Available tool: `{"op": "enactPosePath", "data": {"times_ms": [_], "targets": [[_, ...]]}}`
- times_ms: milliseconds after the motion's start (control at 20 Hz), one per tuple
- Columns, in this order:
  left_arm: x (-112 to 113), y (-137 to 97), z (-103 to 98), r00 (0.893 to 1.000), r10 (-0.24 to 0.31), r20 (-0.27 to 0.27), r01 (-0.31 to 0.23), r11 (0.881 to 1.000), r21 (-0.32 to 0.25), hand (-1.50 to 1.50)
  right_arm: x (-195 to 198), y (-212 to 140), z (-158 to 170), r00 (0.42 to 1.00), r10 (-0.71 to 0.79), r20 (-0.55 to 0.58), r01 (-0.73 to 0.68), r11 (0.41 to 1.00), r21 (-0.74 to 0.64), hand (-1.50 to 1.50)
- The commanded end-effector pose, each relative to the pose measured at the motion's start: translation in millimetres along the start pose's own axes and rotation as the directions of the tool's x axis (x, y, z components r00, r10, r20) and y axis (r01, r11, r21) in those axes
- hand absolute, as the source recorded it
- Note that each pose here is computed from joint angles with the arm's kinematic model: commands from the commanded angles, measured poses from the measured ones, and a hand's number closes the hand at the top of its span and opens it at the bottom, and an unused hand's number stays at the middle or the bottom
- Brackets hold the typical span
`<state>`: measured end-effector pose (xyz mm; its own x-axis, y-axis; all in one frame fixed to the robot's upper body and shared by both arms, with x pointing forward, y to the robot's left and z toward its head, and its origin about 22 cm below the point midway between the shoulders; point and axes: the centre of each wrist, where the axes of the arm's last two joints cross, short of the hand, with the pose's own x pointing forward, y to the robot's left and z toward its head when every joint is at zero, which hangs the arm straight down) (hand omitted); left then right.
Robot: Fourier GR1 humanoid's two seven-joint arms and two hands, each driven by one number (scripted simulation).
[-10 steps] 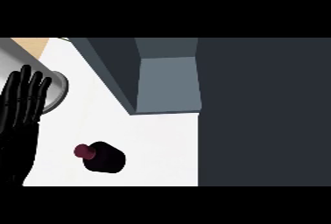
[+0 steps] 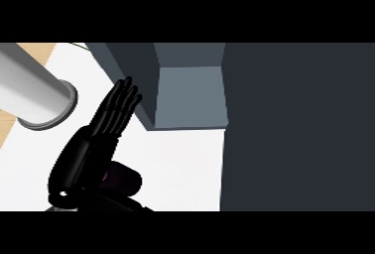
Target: Pick up the wine, place it into the cabinet and close the cabinet
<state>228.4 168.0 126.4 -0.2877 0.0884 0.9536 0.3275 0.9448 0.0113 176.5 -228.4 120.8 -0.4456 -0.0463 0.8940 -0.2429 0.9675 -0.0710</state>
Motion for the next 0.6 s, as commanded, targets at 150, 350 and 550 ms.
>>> {"op": "enactPosePath", "data": {"times_ms": [150, 350, 550], "targets": [[36.4, -55.0, 4.0, 0.984, 0.140, -0.111, -0.148, 0.986, -0.071, -1.50, 38.9, 24.6, 25.0, 0.996, -0.074, -0.058, 0.081, 0.987, 0.139, -1.50], [68.6, -73.2, 20.2, 0.987, 0.130, -0.090, -0.137, 0.988, -0.070, -1.50, 69.1, 20.2, 24.6, 0.996, -0.071, -0.061, 0.079, 0.988, 0.135, -1.50], [85.5, -91.2, 23.5, 0.984, 0.145, -0.099, -0.151, 0.987, -0.052, -1.50, 86.1, 15.6, 37.7, 0.995, -0.075, -0.061, 0.083, 0.987, 0.140, -1.50]]}}
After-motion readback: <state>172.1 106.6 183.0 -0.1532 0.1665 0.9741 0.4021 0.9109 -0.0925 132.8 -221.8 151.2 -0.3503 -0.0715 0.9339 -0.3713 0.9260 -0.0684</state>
